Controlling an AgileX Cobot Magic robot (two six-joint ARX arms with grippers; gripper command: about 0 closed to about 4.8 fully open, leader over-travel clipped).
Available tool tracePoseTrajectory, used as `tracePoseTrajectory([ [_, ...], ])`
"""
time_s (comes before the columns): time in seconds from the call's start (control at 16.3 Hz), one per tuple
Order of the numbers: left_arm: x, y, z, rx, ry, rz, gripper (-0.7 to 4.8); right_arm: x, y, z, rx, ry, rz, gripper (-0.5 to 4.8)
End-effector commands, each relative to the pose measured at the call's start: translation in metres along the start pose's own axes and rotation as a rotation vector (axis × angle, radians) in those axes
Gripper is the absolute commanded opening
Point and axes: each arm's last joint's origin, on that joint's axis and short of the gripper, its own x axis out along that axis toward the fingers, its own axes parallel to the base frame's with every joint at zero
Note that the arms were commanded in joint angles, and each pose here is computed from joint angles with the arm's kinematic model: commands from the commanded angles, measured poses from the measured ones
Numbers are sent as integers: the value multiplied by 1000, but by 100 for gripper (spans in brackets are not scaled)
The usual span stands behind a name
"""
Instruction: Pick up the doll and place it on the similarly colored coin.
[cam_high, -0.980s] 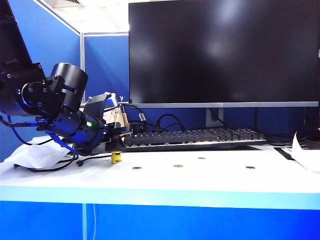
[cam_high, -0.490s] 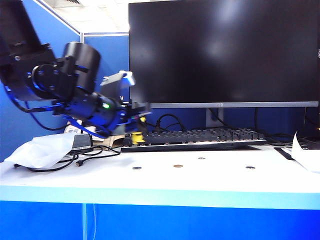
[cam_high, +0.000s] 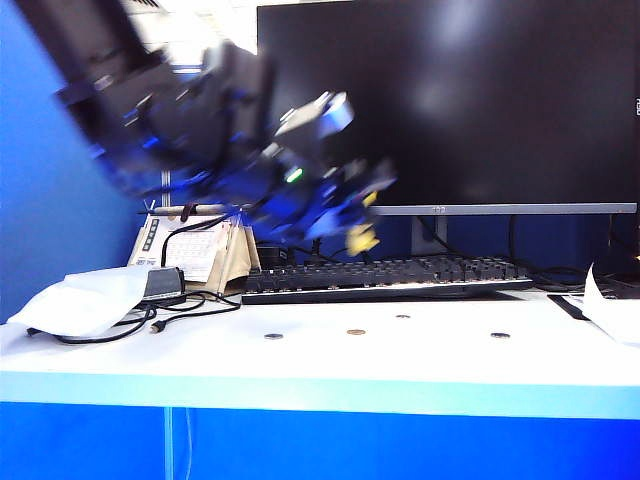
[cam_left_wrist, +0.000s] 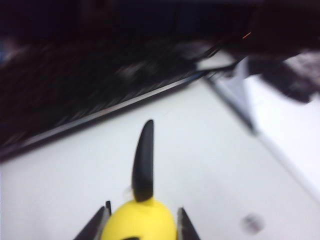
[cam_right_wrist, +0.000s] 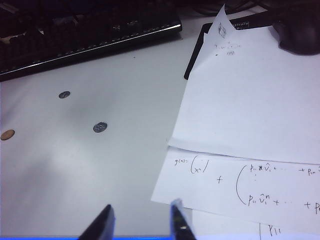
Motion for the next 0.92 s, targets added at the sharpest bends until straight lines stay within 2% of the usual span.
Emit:
tracePoseTrajectory([
  [0.06, 3, -6, 2, -6, 8, 28, -5, 0, 0, 0, 2, 9, -3, 148],
  [0.43, 13, 1, -32, -28, 108, 44, -6, 0, 0, 0, 2, 9, -3, 148],
  [0.92, 17, 7, -47, -30, 132, 59, -5, 0, 0, -1, 2, 9, -2, 148],
])
